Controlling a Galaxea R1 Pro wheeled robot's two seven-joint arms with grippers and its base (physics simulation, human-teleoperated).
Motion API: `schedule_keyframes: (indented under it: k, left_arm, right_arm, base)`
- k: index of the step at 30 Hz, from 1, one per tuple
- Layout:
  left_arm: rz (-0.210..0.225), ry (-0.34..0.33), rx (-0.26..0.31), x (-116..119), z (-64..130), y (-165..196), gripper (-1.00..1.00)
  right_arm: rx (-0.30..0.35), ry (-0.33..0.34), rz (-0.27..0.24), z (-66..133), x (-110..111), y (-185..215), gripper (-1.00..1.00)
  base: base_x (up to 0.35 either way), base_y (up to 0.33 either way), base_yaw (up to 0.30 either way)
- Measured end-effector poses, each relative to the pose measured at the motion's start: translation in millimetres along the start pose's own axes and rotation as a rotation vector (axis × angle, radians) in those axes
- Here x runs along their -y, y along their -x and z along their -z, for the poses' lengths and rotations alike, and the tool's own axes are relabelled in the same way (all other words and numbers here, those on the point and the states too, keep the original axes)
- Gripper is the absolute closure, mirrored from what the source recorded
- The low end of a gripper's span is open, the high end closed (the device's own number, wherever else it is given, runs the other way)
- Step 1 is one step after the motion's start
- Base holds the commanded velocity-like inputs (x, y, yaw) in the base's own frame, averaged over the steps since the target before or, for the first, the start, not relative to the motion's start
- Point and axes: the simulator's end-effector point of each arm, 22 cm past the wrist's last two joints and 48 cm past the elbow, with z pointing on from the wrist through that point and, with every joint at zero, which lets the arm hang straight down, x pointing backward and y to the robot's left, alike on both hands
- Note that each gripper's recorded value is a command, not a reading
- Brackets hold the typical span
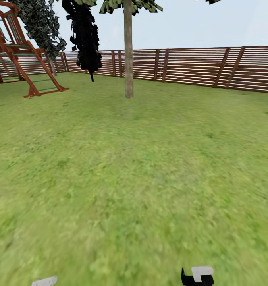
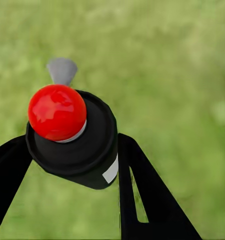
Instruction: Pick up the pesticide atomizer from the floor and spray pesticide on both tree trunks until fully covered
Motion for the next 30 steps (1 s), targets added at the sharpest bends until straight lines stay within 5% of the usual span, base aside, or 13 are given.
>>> schedule_keyframes:
  k: [30]
  left_arm:
    - [0.0,0.0,0.001,0.1,-0.1,0.3,1.0]
  right_arm:
    - [0.0,0.0,0.0,0.0,0.0,0.0,-1.0]
  base:
    - [0.338,0.0,0.0]
